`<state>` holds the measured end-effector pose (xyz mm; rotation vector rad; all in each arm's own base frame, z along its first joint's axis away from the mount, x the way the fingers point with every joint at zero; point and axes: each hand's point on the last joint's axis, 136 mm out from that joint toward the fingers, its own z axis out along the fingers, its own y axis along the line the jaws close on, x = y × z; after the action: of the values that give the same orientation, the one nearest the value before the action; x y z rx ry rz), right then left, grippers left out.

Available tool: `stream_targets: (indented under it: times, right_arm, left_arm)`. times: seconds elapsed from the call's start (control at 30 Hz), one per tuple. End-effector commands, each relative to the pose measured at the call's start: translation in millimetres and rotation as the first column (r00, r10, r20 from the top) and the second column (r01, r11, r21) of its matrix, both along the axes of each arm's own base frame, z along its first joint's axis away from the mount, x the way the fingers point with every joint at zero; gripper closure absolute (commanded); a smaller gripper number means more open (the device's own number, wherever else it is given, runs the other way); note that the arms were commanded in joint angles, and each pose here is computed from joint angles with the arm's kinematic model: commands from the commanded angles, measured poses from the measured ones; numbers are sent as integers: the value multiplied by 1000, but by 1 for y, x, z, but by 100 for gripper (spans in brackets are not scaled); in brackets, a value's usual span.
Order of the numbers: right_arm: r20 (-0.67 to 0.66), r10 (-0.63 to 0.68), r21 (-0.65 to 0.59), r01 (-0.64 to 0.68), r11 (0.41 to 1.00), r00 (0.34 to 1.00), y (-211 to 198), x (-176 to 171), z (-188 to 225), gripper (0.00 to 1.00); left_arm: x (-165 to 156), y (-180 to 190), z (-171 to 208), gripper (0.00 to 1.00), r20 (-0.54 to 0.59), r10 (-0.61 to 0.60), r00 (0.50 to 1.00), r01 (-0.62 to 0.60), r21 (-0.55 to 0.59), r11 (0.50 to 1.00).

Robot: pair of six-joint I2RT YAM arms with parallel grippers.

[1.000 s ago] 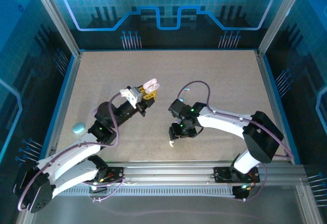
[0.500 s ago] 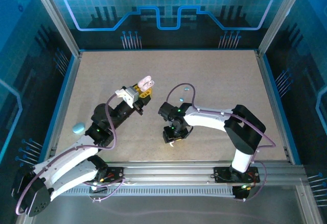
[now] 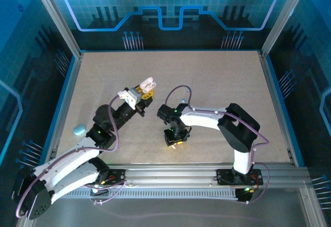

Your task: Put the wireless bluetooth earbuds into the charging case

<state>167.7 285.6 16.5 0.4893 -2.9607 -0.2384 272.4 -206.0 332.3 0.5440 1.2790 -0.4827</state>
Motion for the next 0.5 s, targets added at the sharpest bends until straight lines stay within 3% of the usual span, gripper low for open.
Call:
stream_targets:
  times: [0.0,0.47]
  right_arm:
    - [-22,27,-44,-28,999,999,-1,-7,-3,60]
    - [56,-9,-95,14,995,998,-14,8,5,68]
  left_arm:
    - [0,7,11,77,37,31,999,-31,-8,999]
    - [4,3,8,77,22,25,999,-25,-4,1000]
